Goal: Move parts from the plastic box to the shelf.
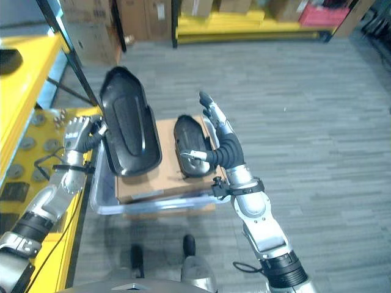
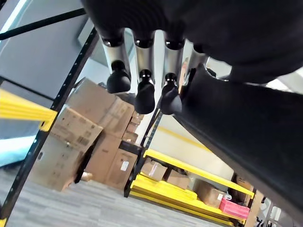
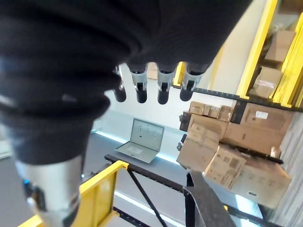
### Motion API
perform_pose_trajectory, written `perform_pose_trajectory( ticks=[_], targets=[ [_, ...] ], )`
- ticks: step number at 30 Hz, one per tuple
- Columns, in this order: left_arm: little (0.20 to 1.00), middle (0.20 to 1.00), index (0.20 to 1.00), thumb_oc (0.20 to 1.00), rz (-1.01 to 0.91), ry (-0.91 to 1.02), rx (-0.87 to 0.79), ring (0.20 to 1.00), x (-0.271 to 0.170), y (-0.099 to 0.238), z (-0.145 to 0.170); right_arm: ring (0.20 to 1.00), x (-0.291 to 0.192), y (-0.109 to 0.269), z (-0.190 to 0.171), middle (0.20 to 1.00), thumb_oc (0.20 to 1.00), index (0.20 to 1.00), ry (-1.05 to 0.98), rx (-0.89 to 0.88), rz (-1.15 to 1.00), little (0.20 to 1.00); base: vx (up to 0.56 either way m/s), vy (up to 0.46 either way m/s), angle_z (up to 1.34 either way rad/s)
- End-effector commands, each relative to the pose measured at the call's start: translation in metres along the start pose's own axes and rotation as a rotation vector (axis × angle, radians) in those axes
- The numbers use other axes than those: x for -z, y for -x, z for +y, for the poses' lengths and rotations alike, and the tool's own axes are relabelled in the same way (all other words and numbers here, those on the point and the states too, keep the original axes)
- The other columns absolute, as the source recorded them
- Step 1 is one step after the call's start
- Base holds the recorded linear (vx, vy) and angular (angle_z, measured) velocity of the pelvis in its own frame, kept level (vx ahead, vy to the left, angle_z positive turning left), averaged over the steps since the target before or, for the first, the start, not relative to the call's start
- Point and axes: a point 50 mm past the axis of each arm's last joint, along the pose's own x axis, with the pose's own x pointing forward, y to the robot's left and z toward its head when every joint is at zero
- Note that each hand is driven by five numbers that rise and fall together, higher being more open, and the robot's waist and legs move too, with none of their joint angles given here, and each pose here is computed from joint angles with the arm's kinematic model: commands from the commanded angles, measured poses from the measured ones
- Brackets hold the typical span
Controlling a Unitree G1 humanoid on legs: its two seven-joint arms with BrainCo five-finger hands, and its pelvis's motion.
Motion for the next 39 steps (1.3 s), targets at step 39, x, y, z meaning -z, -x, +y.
perform_pose_trajectory(
  ticks=[39],
  targets=[
    [0.200,0.200,0.200,0.200,-0.317,0.109,-0.253,0.200,-0.068,-0.003,0.018,1.000,0.018,0.002,0.019,1.000,1.000,1.000,-0.264,0.160,0.086,1.000,0.00,-0.002,0.01]
  ],
)
